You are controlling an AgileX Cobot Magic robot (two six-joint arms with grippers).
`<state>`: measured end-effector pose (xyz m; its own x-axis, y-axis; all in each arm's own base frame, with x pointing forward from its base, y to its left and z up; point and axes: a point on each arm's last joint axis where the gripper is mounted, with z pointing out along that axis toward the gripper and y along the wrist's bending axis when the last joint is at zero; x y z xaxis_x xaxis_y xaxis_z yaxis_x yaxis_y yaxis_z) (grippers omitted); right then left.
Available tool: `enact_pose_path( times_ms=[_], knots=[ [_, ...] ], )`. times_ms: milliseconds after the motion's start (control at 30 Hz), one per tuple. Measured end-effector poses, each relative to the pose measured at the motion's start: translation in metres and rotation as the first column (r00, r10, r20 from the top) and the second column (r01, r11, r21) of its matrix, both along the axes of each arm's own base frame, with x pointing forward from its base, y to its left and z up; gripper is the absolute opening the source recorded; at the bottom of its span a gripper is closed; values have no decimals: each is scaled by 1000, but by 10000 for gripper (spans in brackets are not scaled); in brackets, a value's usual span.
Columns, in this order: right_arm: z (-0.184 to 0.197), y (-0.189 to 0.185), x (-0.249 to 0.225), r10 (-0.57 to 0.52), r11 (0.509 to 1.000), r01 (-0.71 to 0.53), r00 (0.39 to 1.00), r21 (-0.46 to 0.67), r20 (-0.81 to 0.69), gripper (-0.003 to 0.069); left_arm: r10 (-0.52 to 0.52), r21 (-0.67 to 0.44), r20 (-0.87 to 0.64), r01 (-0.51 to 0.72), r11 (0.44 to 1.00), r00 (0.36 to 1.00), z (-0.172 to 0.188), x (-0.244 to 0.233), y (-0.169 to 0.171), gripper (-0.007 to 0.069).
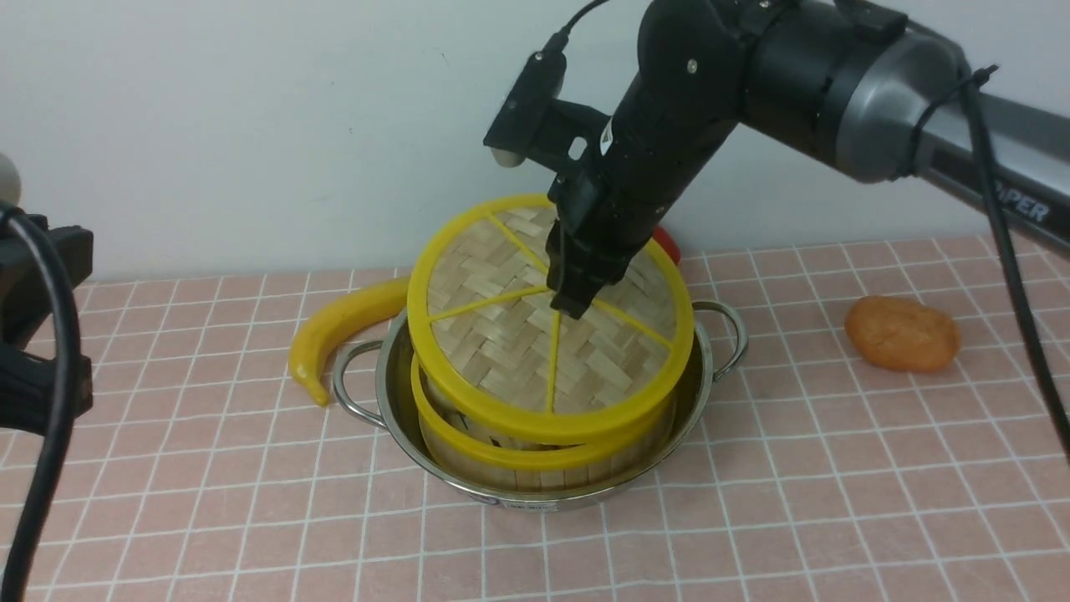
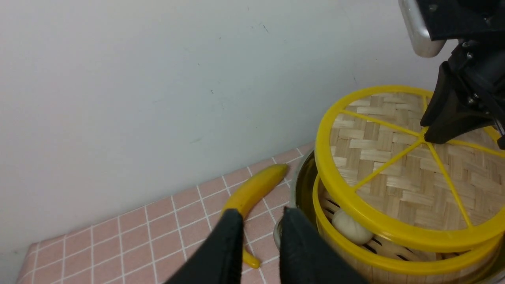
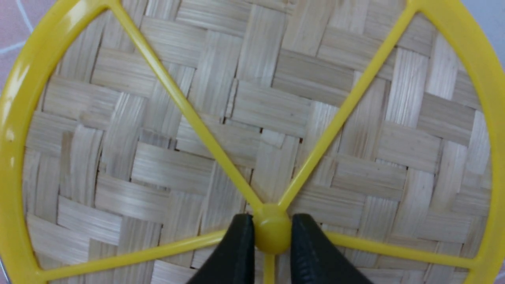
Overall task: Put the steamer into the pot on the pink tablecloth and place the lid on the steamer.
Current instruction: 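Place the bamboo steamer lid onto the steamer basket in the pot with the right gripper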
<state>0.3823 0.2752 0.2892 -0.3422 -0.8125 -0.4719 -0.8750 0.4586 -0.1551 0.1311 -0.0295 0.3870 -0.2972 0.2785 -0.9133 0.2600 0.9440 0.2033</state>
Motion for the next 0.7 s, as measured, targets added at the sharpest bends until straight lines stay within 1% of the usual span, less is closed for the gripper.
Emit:
enact_pose_path(
  times_ms=[267, 467, 700],
  knots=[
    [-3, 1, 1, 0, 1000, 0, 1000, 2, 0, 129, 0, 0, -1, 0, 1000, 1000, 0, 0, 0, 138],
    [-20, 5, 7, -1, 1000, 1, 1000, -13, -25, 129, 0, 0, -1, 0, 1000, 1000, 0, 0, 0, 138],
    [-19, 7, 9, -6, 1000, 6, 1000, 12, -1, 129, 1, 1, -4, -1, 1000, 1000, 0, 0, 0, 138]
  ],
)
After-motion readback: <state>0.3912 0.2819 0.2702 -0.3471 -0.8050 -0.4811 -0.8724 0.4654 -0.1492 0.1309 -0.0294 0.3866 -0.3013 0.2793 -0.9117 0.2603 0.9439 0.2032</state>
